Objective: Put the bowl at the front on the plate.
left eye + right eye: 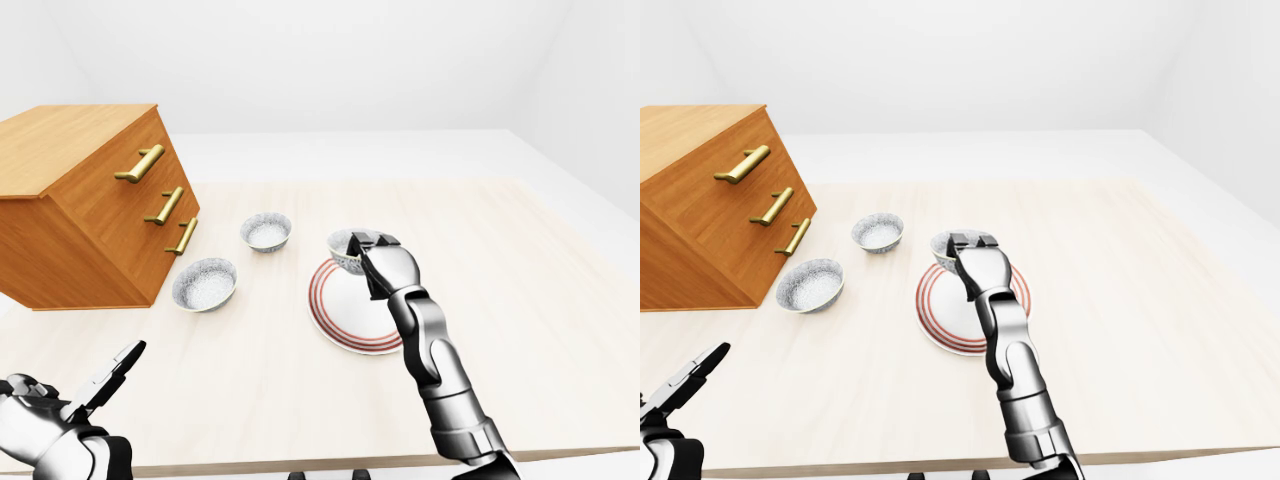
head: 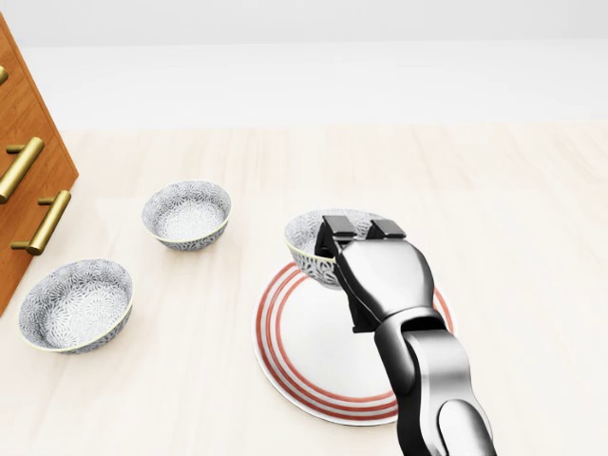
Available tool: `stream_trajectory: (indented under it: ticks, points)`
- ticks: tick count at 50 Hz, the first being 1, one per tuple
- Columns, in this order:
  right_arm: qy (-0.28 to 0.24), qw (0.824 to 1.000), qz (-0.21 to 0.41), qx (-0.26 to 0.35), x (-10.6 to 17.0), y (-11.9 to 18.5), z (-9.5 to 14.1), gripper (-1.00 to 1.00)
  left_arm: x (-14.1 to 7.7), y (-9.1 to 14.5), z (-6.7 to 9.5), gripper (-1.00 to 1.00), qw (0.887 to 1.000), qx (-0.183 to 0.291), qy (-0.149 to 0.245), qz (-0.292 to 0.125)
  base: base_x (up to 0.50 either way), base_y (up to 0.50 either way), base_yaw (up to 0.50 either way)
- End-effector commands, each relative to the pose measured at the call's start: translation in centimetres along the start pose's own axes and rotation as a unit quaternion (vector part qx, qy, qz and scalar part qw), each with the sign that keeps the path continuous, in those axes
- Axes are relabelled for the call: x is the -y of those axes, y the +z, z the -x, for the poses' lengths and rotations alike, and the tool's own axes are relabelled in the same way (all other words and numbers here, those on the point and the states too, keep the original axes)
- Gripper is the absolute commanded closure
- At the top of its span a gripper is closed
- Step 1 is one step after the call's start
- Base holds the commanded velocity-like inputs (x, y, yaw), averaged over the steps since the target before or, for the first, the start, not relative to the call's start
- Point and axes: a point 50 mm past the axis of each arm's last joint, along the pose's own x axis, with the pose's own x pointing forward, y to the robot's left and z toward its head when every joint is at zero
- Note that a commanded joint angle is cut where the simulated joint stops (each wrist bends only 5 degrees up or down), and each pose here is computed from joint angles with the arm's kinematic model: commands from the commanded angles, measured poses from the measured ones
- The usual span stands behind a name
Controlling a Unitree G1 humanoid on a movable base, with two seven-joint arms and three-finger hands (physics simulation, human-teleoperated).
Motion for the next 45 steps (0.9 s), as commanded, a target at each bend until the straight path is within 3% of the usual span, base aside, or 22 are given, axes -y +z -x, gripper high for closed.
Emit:
stream_trajectory:
  ticks: [1, 19, 28, 45]
  points:
    - [-0.002, 0.999, 0.036, -0.014, -0.4, -0.5, -0.4, 1.00, 0.0, -0.1, 0.0, -1.00, 1.000, -0.001, 0.000, -0.001, 0.00, 0.00, 0.00]
    - [-0.014, 0.999, 0.028, -0.023, -0.9, -1.1, 0.7, 1.00, 0.0, 0.0, 0.0, -1.00, 1.000, 0.000, -0.001, 0.000, 0.00, 0.00, 0.00]
    - [-0.026, 0.996, 0.074, -0.029, -0.6, -1.3, 0.6, 1.00, 0.0, 0.0, 0.0, -1.00, 1.000, -0.001, -0.001, -0.001, 0.00, 0.00, 0.00]
    - [-0.036, 0.996, 0.074, -0.038, -0.7, -1.6, 0.9, 1.00, 0.0, -0.1, 0.0, -1.00, 1.000, -0.001, 0.000, -0.002, 0.00, 0.00, 0.00]
